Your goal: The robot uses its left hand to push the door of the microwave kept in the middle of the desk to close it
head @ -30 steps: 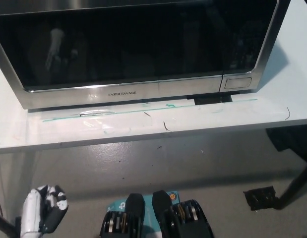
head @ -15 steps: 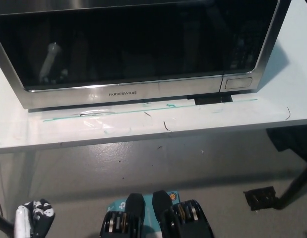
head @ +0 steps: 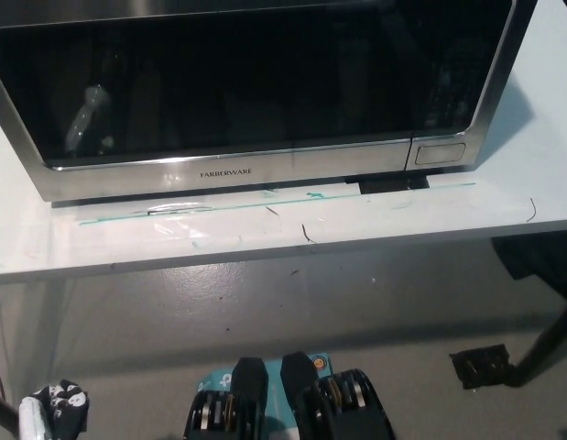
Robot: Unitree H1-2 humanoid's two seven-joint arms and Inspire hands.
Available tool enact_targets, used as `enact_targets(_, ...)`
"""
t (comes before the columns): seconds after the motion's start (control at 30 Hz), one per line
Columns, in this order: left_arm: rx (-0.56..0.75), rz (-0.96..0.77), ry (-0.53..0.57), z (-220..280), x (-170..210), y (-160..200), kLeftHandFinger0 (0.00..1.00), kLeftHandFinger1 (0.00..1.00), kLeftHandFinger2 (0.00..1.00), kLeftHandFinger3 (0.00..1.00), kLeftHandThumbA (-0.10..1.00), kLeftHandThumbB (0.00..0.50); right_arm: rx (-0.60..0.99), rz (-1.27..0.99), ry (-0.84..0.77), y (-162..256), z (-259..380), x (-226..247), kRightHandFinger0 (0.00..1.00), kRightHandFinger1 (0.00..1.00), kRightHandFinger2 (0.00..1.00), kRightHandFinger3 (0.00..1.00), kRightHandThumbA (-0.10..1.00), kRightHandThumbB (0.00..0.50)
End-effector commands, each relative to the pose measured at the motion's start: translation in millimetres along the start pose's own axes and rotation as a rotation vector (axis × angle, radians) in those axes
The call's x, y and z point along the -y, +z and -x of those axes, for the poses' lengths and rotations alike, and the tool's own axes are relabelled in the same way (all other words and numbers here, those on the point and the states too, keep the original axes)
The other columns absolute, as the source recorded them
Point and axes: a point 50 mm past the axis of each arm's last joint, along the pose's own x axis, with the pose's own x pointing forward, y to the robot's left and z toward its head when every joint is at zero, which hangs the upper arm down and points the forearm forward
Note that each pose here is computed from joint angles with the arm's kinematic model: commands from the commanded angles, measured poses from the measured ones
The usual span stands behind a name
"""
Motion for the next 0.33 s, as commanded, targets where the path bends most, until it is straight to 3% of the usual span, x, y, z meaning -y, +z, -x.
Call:
enact_targets(0.0, 0.009, -0.029, 0.007, -8.2, -8.9, 7.3, 0.07, 0.06, 0.23, 0.39, -0.10, 0.097, 0.076, -0.038, -0.020, 22.4, -13.2, 4.2, 0.33, 0.32, 0.37, 0.38, 0.10, 0.187)
enact_targets(0.03, 0.020, -0.032, 0.010, -7.7, -8.9, 7.2, 0.06, 0.04, 0.22, 0.39, -0.10, 0.098, 0.077, -0.054, -0.015, 22.5, -13.3, 4.0, 0.51, 0.51, 0.50, 0.39, 0.08, 0.186)
enact_targets(0.07, 0.023, -0.031, 0.005, -7.4, -9.4, 6.6, 0.08, 0.04, 0.22, 0.39, -0.10, 0.095, 0.072, -0.049, -0.017, 23.4, -12.5, 4.3, 0.57, 0.57, 0.58, 0.42, 0.08, 0.186)
enact_targets(0.1, 0.025, -0.029, 0.006, -8.4, -8.5, 7.9, 0.08, 0.04, 0.22, 0.39, -0.10, 0.095, 0.075, -0.050, -0.016, 25.4, -14.0, 4.0, 0.58, 0.57, 0.58, 0.42, 0.08, 0.187)
enact_targets(0.13, 0.024, -0.036, 0.015, -7.5, -7.8, 9.5, 0.07, 0.03, 0.21, 0.38, -0.10, 0.108, 0.079, -0.041, -0.012, 25.5, -14.3, 4.3, 0.68, 0.66, 0.67, 0.45, 0.09, 0.184)
enact_targets(0.17, 0.026, -0.040, 0.021, -7.4, -7.6, 9.6, 0.07, 0.03, 0.20, 0.38, -0.10, 0.108, 0.078, -0.041, -0.014, 26.2, -14.8, 4.0, 0.68, 0.66, 0.66, 0.45, 0.09, 0.183)
enact_targets(0.23, 0.020, -0.032, 0.028, -6.5, -5.5, 12.8, 0.09, 0.05, 0.24, 0.39, -0.10, 0.110, 0.083, -0.037, -0.015, 27.3, -15.0, 3.7, 0.48, 0.46, 0.50, 0.41, 0.10, 0.182)
enact_targets(0.3, 0.012, -0.028, 0.030, -6.4, -4.9, 14.1, 0.09, 0.05, 0.24, 0.39, -0.10, 0.110, 0.086, -0.040, -0.016, 27.4, -14.9, 3.6, 0.51, 0.50, 0.52, 0.40, 0.09, 0.181)
